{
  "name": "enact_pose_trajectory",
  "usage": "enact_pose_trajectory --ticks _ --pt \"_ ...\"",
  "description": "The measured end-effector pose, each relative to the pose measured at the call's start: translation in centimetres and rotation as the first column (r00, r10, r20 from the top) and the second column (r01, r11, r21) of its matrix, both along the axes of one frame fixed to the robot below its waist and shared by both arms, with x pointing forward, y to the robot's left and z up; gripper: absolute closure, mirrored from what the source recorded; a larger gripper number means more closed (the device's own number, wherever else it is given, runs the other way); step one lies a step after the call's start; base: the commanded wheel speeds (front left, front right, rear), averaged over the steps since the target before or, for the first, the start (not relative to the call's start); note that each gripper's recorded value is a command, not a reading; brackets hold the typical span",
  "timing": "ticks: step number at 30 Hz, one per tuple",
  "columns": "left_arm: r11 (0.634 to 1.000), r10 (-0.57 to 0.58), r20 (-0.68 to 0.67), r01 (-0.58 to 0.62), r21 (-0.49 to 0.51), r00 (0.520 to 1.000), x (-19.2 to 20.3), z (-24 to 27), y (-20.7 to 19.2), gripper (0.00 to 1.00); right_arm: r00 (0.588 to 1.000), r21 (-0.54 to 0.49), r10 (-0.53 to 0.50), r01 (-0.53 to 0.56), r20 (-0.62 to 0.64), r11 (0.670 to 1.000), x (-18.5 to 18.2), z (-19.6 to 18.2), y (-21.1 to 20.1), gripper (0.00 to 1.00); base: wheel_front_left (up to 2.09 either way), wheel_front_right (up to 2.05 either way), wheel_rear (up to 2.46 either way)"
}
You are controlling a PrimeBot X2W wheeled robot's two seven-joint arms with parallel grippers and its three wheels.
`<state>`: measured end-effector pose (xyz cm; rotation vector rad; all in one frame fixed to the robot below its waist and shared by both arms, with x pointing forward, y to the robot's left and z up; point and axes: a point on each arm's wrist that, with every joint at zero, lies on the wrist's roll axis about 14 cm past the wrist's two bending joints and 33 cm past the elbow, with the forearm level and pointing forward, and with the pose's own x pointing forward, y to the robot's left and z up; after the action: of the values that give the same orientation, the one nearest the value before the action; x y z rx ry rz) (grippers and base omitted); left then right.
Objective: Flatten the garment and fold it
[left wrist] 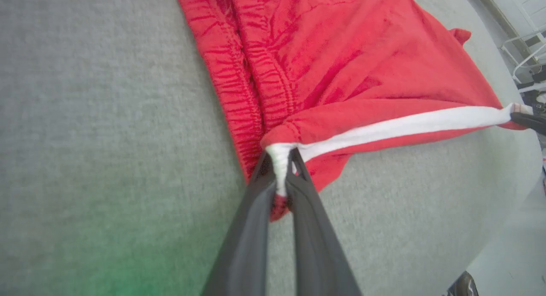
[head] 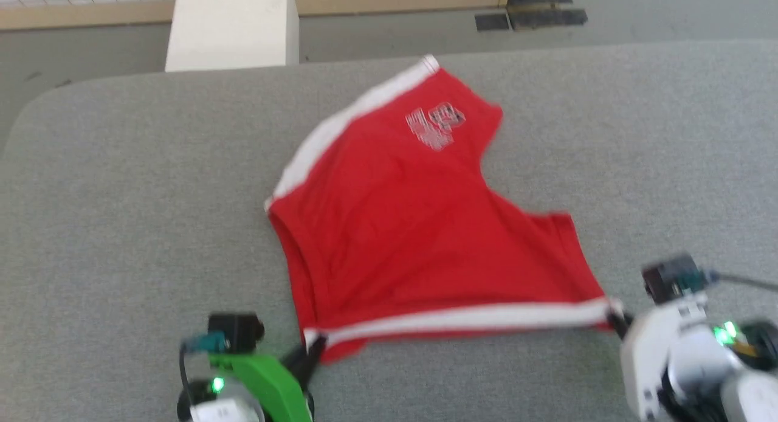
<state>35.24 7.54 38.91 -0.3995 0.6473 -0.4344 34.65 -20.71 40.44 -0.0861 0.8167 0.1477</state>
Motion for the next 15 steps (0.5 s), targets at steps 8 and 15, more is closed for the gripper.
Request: enact_pose_trajectory --ticks 8,15 --pt "0.999 -0.048 -0.106 0.047 -0.014 0.993 -6.7 0.3 -0.6 1.0 0.988 0.002 -0.09 0.091 -0.123 0.996 -6.6 -0.5 -1.1 1.0 0.0 0.0 0.0" --pt "0.996 0.04 0.018 -0.038 -0.085 0.999 -5.1 3.6 -0.9 1.0 0.995 -0.054 0.021 -0.016 0.098 0.998 -1.2 3.9 -0.1 1.0 0.0 0.0 0.0"
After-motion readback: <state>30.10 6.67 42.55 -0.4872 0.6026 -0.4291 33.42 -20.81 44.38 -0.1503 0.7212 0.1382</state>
